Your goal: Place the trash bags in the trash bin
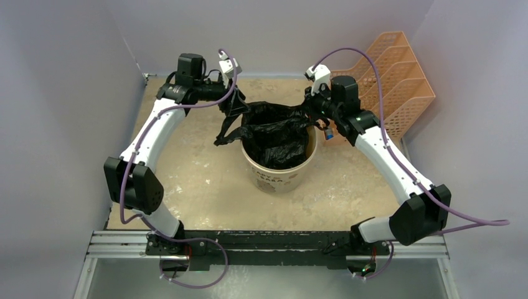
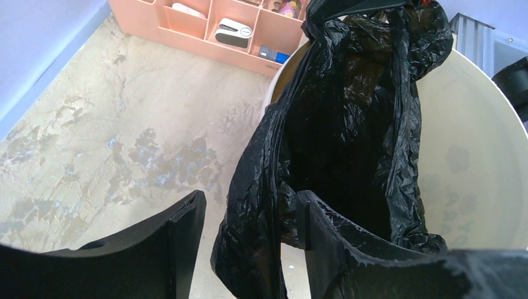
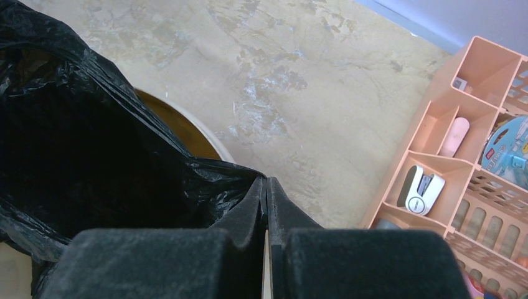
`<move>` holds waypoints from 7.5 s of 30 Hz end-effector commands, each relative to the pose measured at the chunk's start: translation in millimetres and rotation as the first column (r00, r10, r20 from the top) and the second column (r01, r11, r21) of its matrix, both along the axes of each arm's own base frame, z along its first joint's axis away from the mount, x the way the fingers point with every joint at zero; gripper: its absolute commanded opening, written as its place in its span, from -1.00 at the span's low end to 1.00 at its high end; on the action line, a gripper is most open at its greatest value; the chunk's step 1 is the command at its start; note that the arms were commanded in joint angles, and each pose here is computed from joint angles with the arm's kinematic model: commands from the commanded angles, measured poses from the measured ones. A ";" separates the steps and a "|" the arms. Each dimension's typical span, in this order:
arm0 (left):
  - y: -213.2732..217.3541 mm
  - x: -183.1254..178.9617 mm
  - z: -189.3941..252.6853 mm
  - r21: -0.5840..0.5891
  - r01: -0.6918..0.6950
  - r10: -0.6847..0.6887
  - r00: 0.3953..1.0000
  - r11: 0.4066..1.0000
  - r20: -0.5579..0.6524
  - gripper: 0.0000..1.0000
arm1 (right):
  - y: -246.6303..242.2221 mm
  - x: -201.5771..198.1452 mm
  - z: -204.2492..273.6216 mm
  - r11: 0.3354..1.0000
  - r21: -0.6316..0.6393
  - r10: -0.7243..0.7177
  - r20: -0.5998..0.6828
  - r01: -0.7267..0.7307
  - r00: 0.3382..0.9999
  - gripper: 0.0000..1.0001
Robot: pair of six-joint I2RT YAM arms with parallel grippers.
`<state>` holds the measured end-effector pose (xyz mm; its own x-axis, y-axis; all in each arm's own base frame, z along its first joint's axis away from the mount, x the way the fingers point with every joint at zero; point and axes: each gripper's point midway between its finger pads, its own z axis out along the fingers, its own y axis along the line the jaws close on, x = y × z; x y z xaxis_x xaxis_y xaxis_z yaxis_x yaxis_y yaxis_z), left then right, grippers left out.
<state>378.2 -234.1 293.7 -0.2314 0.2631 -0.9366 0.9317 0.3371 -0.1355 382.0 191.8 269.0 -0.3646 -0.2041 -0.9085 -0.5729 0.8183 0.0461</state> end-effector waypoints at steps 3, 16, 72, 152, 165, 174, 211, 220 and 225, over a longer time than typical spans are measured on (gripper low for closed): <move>1.2 5.2 -3.0 0.020 0.013 -0.014 0.999 1.000 0.051 -0.05 | 2.1 1.3 28.5 0.999 0.034 0.015 0.084 -0.018 0.996 -0.96; 0.0 12.0 -13.0 0.012 -0.001 0.000 0.999 1.000 0.049 0.12 | 2.2 1.7 28.2 0.999 0.038 0.008 0.081 -0.011 0.997 -0.96; 73.2 3.6 -33.4 0.005 -0.625 0.611 0.762 0.781 -0.213 0.50 | -84.4 -38.3 75.9 0.780 0.400 -0.532 0.020 0.481 0.847 0.68; 144.7 -22.9 22.6 -0.081 -0.956 0.838 0.286 0.282 -0.464 0.91 | -62.8 -68.2 -13.9 0.308 0.698 -0.292 -0.578 0.647 0.762 -1.00; 131.2 -117.8 31.6 -0.290 -0.893 0.695 0.449 0.343 -0.561 0.99 | -96.4 -92.1 -12.7 0.394 0.646 -0.475 -0.466 0.654 0.746 -1.00; 107.5 -101.8 9.3 -0.185 -0.915 0.564 0.370 0.358 -0.738 0.99 | -81.2 -88.2 -3.3 0.396 0.662 -0.399 -0.501 0.637 0.768 -0.34; 114.3 -98.8 -12.8 -0.133 -0.987 0.226 0.150 0.087 -0.963 0.99 | -54.0 -58.0 3.0 -0.017 0.679 -0.053 -0.733 0.734 0.678 0.88; 104.2 -79.6 -17.2 -0.128 -0.986 0.171 0.145 0.108 -0.974 0.99 | -39.9 -36.3 -14.0 0.028 0.639 0.009 -0.769 0.769 0.639 0.86; 98.0 -72.8 -23.3 -0.147 -0.978 0.180 0.172 0.145 -0.968 0.99 | -39.0 -39.1 -29.1 0.050 0.636 0.011 -0.771 0.770 0.636 0.09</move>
<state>297.9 -129.9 242.0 -0.3833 -0.9234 -0.0219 -0.2721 0.1355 -0.9527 342.1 150.2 212.2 -0.3914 0.9075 0.1522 0.3685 0.0031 0.9296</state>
